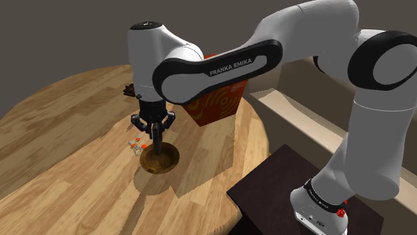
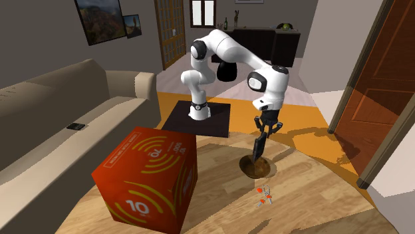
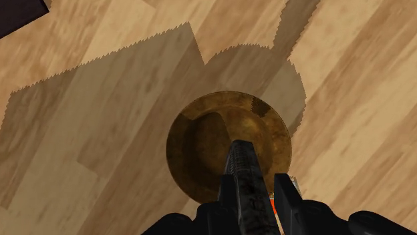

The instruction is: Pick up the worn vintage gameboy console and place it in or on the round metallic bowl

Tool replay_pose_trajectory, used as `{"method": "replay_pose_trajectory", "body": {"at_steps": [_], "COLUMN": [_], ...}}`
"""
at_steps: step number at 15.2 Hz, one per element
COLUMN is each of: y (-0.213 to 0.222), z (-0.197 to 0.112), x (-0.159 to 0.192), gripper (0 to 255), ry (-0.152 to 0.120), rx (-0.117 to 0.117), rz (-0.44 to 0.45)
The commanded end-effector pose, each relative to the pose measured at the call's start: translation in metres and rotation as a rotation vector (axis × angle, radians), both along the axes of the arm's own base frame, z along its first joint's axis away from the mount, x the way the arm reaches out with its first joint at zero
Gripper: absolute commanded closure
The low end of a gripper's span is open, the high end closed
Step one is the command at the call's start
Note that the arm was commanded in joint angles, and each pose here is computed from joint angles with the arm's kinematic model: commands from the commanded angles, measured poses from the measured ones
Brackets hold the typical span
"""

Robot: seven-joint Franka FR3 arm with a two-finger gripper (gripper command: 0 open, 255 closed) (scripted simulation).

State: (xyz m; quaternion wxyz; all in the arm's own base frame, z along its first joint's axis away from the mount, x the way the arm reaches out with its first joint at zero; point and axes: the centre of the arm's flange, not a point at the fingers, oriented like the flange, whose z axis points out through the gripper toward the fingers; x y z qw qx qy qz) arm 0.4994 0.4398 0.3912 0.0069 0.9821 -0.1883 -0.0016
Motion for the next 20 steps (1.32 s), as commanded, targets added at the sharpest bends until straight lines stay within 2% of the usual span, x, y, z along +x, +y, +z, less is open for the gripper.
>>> {"method": "replay_pose_trajectory", "body": {"at_steps": [1, 10, 18, 19, 20], "y": [0.001, 0.001, 0.001, 0.001, 0.001], "z": [-0.011, -0.059, -0.059, -0.060, -0.060], "x": [0.001, 0.001, 0.001, 0.001, 0.001], "gripper": [255, 255, 255, 0, 0], "ry": [-0.001, -0.001, -0.001, -0.001, -0.001], "rx": [0.000, 0.000, 0.000, 0.000, 0.000], "rz": [0.000, 0.000, 0.000, 0.000, 0.000]}}
